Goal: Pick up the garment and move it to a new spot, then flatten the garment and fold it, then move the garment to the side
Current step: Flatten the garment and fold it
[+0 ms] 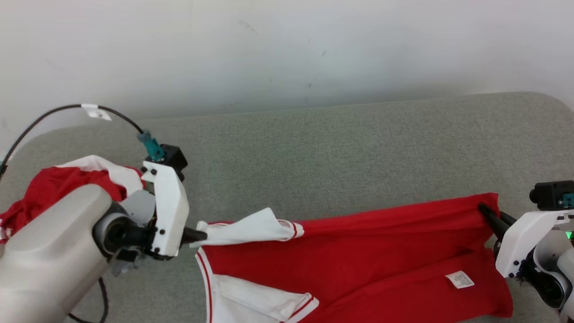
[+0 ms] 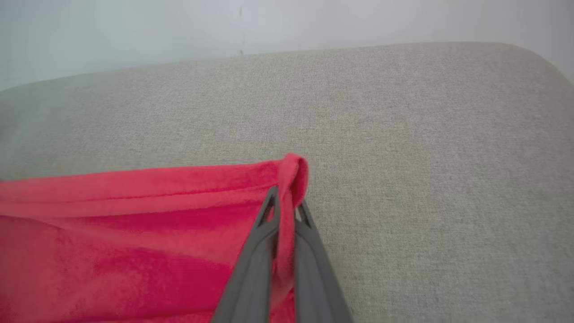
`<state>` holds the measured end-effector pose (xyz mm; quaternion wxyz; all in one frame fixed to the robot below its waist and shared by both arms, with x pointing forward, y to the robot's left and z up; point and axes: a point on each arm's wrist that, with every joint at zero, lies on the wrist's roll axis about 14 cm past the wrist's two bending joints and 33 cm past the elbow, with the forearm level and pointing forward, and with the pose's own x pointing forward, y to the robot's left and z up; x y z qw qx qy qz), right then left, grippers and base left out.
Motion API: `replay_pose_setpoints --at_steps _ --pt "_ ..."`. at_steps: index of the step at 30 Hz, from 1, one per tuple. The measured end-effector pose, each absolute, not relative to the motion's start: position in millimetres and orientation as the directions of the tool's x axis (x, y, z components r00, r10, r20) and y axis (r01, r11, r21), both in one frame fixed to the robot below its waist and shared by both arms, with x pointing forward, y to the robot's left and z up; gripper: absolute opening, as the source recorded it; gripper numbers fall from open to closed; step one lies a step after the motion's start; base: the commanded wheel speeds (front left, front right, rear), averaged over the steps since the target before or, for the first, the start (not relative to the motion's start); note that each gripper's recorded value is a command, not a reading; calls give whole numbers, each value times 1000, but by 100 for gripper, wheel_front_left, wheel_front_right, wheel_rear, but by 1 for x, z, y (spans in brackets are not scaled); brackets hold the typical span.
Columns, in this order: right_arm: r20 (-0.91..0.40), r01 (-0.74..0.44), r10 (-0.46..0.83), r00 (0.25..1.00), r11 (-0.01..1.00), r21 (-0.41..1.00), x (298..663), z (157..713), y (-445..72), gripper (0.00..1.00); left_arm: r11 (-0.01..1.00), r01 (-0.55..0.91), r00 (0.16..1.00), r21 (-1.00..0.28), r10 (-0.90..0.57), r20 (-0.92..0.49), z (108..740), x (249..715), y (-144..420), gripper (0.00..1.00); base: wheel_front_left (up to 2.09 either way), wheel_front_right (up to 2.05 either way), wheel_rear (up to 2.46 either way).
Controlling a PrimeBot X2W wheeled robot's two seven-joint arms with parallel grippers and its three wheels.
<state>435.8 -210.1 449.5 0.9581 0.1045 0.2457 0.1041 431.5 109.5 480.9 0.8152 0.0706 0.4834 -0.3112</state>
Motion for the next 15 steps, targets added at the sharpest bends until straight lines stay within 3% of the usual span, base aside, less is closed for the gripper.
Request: replay_pose_setpoints --at_steps 6,12,15 --pt "-506 -156 254 824 961 229 424 441 -217 0 769 584 218 -261 -458 -862 473 397 103 0 0 0 0" --pt "-557 -177 271 785 960 217 410 432 -217 0 761 574 148 -302 -458 -876 465 373 104 0 0 0 0" --pt "-576 -185 272 771 961 206 405 430 -219 11 755 563 112 -336 -472 -874 460 362 101 0 0 0 0"
